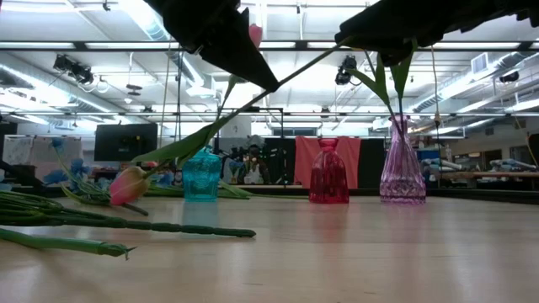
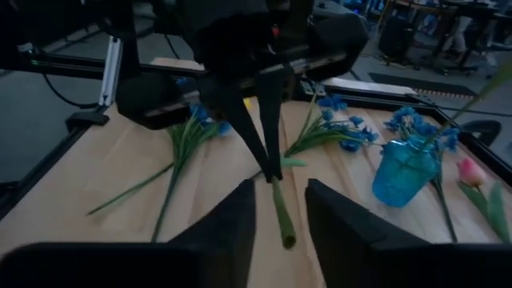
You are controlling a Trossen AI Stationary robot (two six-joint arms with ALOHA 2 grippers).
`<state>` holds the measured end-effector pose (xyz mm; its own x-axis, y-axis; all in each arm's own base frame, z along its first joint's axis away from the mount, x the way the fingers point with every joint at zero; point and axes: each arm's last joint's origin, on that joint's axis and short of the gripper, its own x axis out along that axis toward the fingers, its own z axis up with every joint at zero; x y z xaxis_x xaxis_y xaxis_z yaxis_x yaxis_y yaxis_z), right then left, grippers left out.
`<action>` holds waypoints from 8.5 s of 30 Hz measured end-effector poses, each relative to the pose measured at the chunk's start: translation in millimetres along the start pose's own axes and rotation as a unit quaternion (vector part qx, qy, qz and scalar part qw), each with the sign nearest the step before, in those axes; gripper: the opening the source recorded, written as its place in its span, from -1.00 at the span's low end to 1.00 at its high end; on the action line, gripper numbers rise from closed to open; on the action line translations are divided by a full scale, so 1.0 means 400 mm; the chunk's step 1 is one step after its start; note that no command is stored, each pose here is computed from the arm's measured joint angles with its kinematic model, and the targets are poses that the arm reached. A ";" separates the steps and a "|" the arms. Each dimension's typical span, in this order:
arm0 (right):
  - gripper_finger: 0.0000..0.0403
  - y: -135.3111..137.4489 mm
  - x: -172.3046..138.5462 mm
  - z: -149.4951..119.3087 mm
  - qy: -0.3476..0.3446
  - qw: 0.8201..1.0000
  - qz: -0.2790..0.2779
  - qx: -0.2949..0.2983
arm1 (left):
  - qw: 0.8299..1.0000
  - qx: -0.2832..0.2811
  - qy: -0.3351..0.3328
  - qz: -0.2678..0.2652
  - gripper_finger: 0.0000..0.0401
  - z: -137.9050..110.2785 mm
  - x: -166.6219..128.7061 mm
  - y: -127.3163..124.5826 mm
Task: Sort flowers into vase by color
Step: Put the bottom pink flower into the blue vase, then put the middle blue flower into the red vase
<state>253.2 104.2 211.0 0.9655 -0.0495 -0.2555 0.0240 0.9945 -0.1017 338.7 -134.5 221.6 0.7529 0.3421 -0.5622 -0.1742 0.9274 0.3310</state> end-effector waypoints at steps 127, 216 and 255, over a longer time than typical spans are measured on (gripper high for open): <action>0.21 -0.062 0.110 -0.024 -0.020 0.993 -0.003 0.114 | 0.992 -0.046 -0.116 0.015 -0.93 0.039 -0.140 0.228; 0.21 -0.209 0.523 -0.154 0.095 0.979 -0.129 0.123 | 0.992 -0.104 -0.010 0.076 -0.93 -0.309 0.017 0.446; 0.21 -0.140 0.435 -0.027 0.135 0.985 -0.096 0.058 | 0.974 -0.062 0.135 -0.172 -0.12 -0.363 -0.133 0.295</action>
<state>417.1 39.0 161.9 0.8369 -0.2450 -0.4895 0.2440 0.9675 -0.0671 185.9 -21.5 180.6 0.5888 0.0205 -0.8080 -0.0298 0.9995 0.0037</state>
